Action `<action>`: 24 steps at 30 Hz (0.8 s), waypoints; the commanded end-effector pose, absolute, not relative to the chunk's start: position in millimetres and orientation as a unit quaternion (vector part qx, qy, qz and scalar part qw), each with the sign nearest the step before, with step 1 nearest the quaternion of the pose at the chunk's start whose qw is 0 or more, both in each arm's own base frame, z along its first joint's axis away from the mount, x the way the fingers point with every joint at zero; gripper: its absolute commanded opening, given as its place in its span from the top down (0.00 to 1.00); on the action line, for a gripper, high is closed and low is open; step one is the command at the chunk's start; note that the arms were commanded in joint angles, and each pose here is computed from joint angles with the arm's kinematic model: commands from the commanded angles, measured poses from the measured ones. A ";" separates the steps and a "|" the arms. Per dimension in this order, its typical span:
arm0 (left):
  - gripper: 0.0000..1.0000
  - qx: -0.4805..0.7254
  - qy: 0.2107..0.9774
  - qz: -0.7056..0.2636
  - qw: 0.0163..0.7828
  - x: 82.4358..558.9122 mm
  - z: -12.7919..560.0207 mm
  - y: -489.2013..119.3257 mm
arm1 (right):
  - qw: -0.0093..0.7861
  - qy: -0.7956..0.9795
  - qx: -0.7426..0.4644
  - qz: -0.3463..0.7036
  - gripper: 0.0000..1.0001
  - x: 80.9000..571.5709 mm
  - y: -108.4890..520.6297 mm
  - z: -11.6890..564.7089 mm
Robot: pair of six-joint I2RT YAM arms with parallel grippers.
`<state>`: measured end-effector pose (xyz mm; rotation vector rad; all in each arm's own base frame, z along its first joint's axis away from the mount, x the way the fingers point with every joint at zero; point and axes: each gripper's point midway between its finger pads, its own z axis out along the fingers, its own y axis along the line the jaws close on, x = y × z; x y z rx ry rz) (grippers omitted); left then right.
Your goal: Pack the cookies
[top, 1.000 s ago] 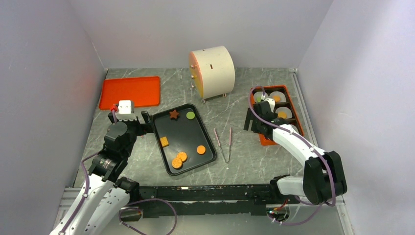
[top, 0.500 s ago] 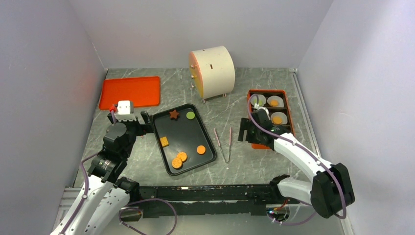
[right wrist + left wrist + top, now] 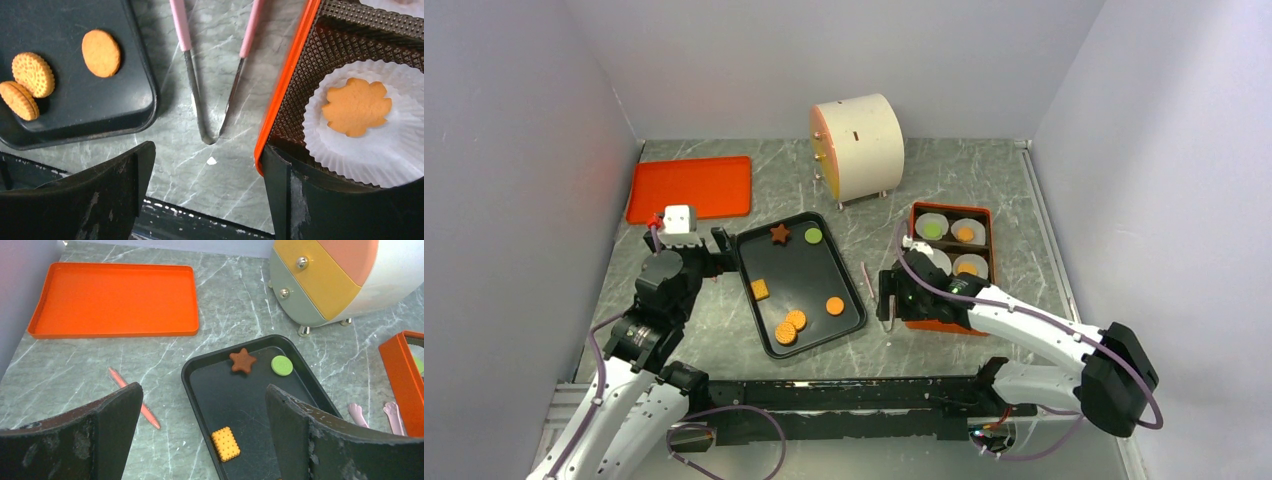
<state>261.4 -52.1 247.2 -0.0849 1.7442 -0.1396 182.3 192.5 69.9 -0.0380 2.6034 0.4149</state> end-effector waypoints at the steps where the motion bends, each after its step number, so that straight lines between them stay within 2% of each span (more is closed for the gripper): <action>1: 0.04 -0.066 0.763 -0.059 0.640 265.9 247.2 -47.6 | 0.278 0.950 -0.005 0.141 0.18 191.0 194.7 93.9; 7: 0.04 -0.110 0.800 -0.039 0.589 276.3 223.3 -43.8 | 0.369 0.924 -0.006 0.100 0.15 220.4 177.3 121.7; 17: 0.03 -0.218 0.847 -0.027 0.485 302.5 173.1 -45.3 | 0.526 0.844 -0.006 0.106 0.12 258.7 168.1 166.6; 24: 0.03 -0.333 0.861 0.016 0.384 330.1 124.4 -22.7 | 0.579 0.809 -0.003 0.099 0.11 262.9 154.5 169.9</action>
